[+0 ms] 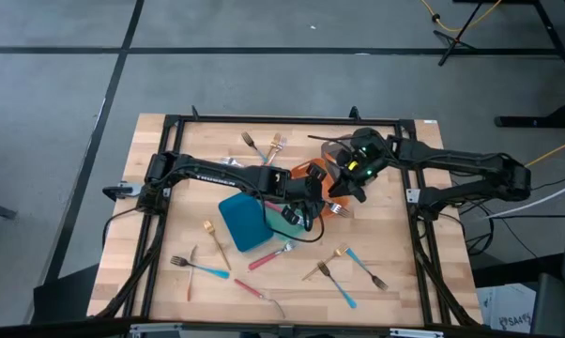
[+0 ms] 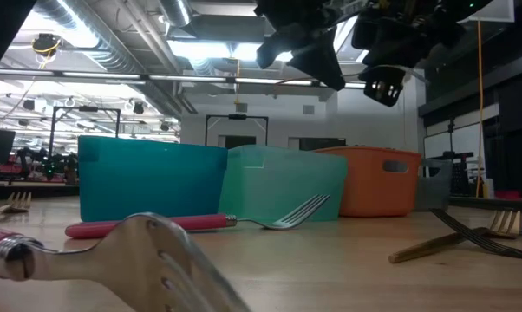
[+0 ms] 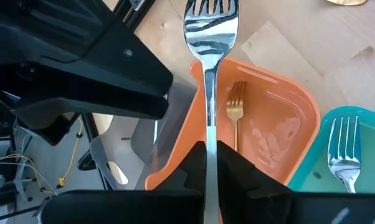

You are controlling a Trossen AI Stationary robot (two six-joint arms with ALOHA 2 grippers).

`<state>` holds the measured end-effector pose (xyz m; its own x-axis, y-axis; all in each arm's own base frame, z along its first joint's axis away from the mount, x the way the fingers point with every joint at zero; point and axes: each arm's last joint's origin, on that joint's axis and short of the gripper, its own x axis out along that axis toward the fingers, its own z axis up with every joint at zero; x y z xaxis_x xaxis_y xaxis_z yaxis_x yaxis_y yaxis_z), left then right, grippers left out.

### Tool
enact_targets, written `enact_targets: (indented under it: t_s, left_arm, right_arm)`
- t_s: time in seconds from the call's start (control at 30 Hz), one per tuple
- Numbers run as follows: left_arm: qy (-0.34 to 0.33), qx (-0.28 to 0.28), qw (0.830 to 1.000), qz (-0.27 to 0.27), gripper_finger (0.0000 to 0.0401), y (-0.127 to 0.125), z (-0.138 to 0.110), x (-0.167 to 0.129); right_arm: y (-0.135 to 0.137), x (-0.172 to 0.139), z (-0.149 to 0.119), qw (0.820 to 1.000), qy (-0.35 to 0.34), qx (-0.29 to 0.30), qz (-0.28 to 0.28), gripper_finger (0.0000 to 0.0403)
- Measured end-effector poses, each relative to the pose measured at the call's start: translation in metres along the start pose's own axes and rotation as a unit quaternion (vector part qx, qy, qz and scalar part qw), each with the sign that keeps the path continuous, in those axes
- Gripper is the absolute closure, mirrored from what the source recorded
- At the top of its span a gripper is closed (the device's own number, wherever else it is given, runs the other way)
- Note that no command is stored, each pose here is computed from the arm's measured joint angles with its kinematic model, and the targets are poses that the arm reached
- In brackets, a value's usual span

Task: Sort silverware by color (type)
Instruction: Put the orange fork into the black bin

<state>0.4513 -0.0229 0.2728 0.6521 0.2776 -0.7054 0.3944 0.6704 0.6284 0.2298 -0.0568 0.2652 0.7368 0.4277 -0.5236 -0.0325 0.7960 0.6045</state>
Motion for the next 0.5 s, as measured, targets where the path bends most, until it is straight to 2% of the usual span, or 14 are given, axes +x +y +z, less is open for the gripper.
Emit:
enact_targets:
  t_s: [0.17,0.5]
  left_arm:
    - [-0.003,-0.003,1.0,0.009,0.0391,0.0017,0.0007,0.0001]
    - [0.026,-0.009,0.998,0.062,0.0391,0.0063,0.0007,-0.0002]
  right_arm:
    - [0.0003,0.0,0.0011,1.0,-0.005,-0.004,0.001,0.0308]
    - [0.0001,0.0,0.0006,1.0,-0.003,-0.001,0.0,0.0308]
